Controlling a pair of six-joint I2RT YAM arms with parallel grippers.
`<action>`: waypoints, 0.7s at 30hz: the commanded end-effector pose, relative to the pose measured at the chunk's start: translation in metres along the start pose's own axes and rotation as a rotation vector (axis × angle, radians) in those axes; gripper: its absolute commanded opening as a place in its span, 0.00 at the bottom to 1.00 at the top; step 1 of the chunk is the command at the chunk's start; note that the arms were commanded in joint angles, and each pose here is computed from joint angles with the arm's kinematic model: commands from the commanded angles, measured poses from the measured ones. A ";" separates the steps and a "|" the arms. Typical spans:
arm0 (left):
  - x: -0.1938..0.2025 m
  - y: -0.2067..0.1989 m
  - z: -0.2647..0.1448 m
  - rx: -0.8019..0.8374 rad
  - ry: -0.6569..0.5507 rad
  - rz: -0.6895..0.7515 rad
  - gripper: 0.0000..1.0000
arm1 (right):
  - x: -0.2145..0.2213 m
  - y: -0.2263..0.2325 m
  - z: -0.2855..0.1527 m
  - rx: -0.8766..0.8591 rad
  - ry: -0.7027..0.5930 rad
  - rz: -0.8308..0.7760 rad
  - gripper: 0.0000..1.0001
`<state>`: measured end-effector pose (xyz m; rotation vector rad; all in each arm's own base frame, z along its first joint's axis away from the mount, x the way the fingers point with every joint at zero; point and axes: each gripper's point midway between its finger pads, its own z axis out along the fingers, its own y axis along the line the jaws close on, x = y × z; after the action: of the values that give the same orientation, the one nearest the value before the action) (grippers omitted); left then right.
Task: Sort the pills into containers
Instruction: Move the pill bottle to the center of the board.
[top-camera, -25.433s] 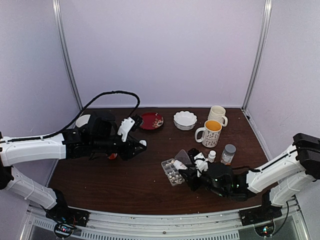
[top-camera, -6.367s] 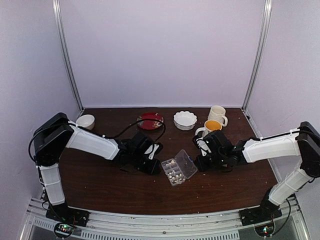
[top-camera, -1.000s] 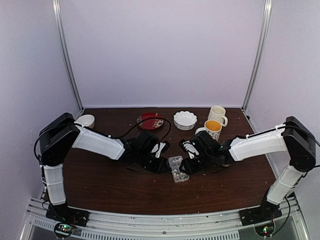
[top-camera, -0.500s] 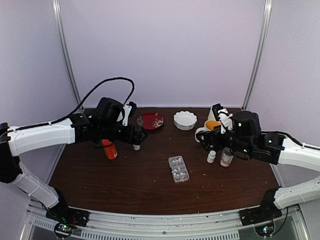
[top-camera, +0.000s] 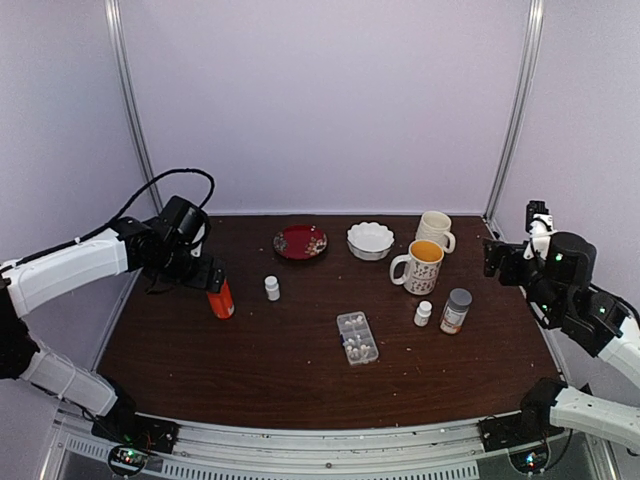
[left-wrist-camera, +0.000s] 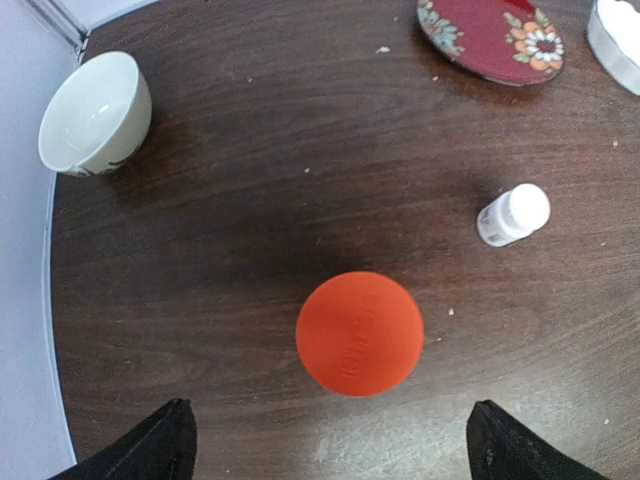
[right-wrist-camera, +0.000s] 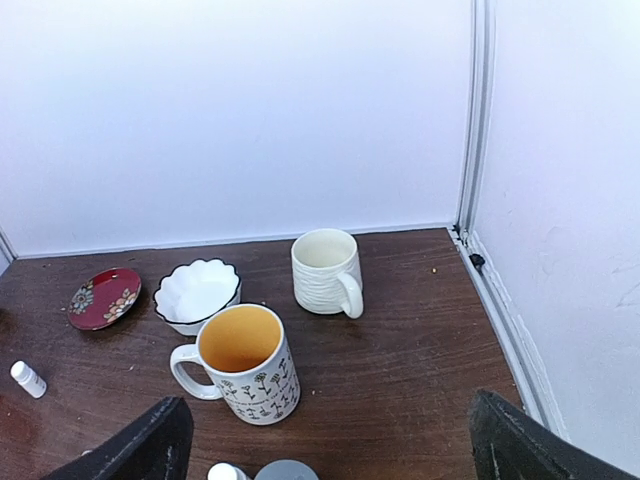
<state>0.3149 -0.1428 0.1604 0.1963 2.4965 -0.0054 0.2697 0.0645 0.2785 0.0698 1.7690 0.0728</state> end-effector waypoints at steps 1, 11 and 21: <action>0.013 0.004 0.018 0.013 0.075 0.026 0.98 | 0.016 -0.009 0.001 0.025 0.039 -0.012 1.00; 0.001 -0.006 0.056 0.050 0.116 0.050 0.87 | 0.019 -0.013 -0.001 0.041 0.054 -0.012 0.99; -0.007 -0.010 0.060 0.057 0.108 0.063 0.52 | 0.019 -0.016 -0.005 0.045 0.049 -0.013 0.94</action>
<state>0.3364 -0.1468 0.0973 0.2962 2.6709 0.0068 0.2631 0.0539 0.2606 0.0744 1.8183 0.0327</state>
